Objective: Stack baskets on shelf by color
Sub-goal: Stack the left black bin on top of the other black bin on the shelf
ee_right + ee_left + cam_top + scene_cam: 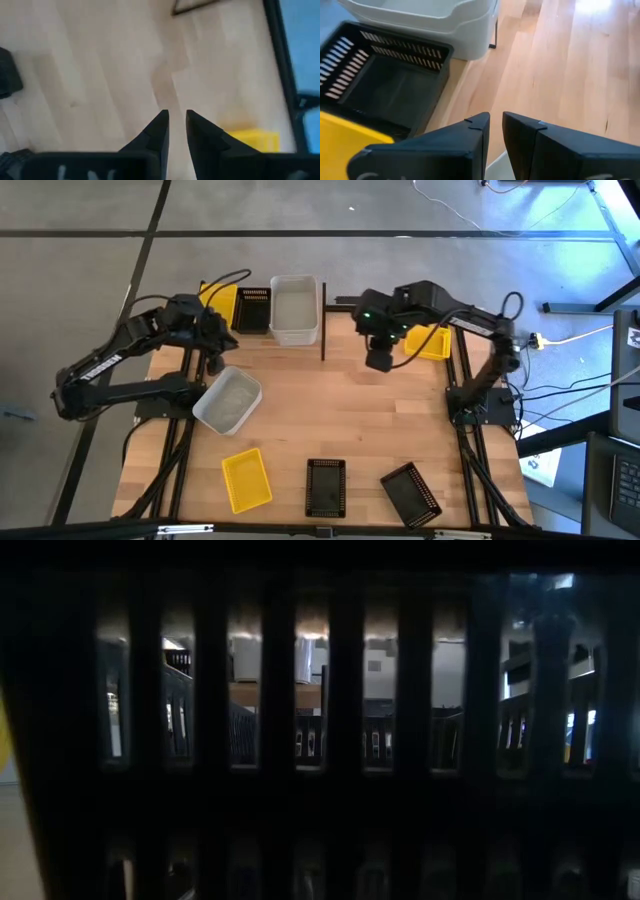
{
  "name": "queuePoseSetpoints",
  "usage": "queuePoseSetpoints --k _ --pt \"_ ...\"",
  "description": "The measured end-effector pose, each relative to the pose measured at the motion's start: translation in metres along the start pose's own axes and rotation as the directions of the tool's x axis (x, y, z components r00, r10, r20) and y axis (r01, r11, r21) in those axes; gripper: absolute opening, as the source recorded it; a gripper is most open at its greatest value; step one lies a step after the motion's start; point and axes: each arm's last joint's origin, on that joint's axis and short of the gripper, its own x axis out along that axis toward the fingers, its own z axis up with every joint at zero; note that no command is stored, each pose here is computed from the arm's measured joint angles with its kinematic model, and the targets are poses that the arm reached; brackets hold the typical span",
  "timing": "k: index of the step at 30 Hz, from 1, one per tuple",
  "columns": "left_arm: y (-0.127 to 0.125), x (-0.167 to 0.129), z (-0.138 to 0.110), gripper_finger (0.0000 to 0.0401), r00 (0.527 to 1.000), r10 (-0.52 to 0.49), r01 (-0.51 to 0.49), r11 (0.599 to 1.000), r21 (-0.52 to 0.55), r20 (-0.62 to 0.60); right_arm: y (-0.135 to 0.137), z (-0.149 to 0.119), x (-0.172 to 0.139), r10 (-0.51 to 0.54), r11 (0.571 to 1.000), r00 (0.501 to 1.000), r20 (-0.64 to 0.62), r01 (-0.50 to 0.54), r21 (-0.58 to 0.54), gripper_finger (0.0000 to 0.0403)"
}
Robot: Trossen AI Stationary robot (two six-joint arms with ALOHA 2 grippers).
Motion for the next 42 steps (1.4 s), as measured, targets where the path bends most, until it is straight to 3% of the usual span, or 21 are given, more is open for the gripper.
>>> queuePoseSetpoints --k 2,5,8,11,15,20,30,42 --pt "0.000 -0.004 -0.001 0.0044 1.000 0.020 -0.020 1.000 -0.009 0.014 0.002 -0.011 0.004 0.065 0.997 0.998 0.022 -0.066 0.048 0.0065" --pt "0.000 -0.009 -0.003 0.0044 0.998 0.050 -0.049 0.998 -0.030 0.027 0.017 -0.024 0.015 0.305 0.951 0.950 0.066 -0.307 0.037 0.0065" --pt "-0.001 -0.012 -0.004 0.0044 0.997 0.066 -0.064 0.997 -0.045 0.040 0.037 -0.030 0.027 0.504 0.864 0.856 0.114 -0.501 -0.051 0.0065" --pt "-0.001 -0.014 -0.005 0.0044 0.996 0.081 -0.078 0.996 -0.049 0.046 0.058 -0.029 0.042 0.581 0.813 0.800 0.152 -0.558 -0.167 0.0065" --pt "-0.001 -0.015 -0.005 0.0044 0.996 0.080 -0.078 0.996 -0.049 0.049 0.084 -0.032 0.066 0.615 0.781 0.773 0.155 -0.569 -0.257 0.0065" --pt "-0.001 -0.015 -0.005 0.0044 0.996 0.081 -0.079 0.996 -0.041 0.049 0.113 -0.037 0.094 0.603 0.780 0.782 0.155 -0.538 -0.319 0.0065" --pt "-0.001 -0.015 -0.005 0.0044 0.996 0.079 -0.079 0.997 0.011 0.044 0.178 -0.040 0.152 0.669 0.725 0.732 0.130 -0.605 -0.328 0.0065" --pt "-0.001 -0.015 -0.005 0.0044 0.997 0.068 -0.069 0.997 0.031 0.043 0.199 -0.046 0.192 0.581 0.796 0.807 0.101 -0.539 -0.274 0.0065"
